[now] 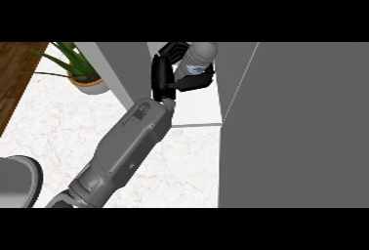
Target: Pick up the bottled water, place it into the cabinet and close the cabinet
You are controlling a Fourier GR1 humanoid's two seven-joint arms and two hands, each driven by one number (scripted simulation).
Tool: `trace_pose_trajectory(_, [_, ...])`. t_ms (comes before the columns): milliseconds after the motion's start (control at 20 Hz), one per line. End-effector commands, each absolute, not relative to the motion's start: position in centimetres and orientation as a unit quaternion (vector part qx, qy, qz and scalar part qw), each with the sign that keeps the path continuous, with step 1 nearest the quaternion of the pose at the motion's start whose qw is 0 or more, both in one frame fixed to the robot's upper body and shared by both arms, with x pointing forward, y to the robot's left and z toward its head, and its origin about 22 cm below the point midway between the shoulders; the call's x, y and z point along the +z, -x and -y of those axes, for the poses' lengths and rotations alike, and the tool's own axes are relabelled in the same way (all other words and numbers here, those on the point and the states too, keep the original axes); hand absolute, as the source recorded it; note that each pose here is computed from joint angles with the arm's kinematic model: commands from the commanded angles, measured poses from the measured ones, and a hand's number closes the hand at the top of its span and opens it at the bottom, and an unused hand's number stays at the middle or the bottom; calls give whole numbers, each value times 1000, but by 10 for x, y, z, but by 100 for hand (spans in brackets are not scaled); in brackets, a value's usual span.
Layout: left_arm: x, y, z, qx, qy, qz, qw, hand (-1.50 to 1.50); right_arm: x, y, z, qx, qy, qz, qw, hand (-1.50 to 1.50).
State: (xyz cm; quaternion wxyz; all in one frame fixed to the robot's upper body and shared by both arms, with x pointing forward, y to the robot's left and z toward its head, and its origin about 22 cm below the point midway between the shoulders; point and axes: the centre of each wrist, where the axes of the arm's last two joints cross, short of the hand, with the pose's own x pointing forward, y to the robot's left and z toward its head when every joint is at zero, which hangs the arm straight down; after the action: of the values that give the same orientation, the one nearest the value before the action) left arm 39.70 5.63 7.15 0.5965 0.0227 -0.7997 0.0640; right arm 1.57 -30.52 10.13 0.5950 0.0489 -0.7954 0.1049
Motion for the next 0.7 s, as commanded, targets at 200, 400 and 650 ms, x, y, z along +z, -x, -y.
trace_pose_trajectory(200, [72, -425, -67, 0, -104, 808, 580, 150, 120, -21, 301, 99, -75, 816, 564, -150])
trace_pose_trajectory(400, [68, -426, -62, -19, -115, 800, 588, -150, 112, -11, 312, 94, -76, 815, 567, -150])
trace_pose_trajectory(650, [73, -436, -71, -49, -139, 795, 589, -150, 123, -17, 304, 92, -76, 822, 556, -150])
